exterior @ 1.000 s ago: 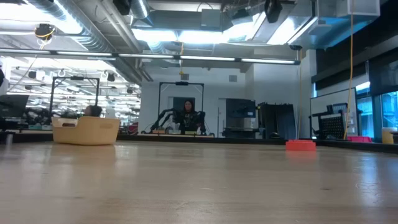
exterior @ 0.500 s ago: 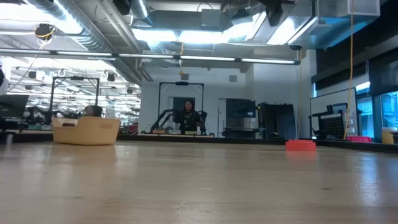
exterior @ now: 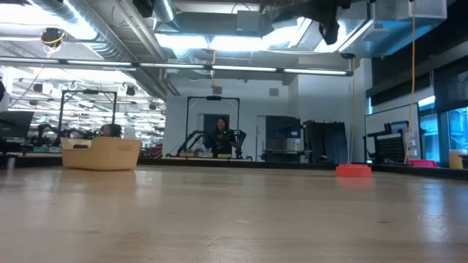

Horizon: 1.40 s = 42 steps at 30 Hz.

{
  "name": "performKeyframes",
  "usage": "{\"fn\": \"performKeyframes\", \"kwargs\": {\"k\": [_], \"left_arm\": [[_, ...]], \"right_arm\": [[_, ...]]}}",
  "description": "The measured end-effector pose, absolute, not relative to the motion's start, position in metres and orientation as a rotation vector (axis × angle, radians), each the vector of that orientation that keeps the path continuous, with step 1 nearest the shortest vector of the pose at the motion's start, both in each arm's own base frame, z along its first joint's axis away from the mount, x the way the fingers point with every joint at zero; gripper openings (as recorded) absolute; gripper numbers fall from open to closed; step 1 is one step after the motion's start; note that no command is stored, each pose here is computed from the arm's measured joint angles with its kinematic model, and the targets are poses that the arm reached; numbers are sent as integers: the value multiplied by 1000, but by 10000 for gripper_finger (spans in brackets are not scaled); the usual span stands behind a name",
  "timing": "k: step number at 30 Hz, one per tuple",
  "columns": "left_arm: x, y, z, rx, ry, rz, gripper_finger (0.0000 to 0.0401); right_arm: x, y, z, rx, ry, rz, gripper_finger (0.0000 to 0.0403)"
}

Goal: Sort & place blocks by color
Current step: Put the top orange game piece into the green bin

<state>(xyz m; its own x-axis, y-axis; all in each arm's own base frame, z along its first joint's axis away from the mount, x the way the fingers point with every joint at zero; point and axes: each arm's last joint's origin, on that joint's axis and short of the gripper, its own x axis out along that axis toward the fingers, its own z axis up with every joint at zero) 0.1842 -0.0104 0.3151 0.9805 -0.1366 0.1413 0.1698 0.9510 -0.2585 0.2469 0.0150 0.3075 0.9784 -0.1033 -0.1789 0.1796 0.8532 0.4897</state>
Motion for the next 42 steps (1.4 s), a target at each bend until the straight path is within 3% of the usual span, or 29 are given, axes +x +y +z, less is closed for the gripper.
{"fn": "performKeyframes", "kwargs": {"k": [6,16,32,42], "left_arm": [[184,-10,315,-273,-122,-157,0],[184,-10,315,-274,-122,-151,0],[184,-10,315,-274,-123,-147,0],[185,-9,313,-251,-110,-102,0]], "right_arm": [[246,15,302,598,191,-180,145],[236,10,279,809,351,-447,145],[228,9,268,840,437,-554,146],[214,6,253,938,536,-756,228]]}}
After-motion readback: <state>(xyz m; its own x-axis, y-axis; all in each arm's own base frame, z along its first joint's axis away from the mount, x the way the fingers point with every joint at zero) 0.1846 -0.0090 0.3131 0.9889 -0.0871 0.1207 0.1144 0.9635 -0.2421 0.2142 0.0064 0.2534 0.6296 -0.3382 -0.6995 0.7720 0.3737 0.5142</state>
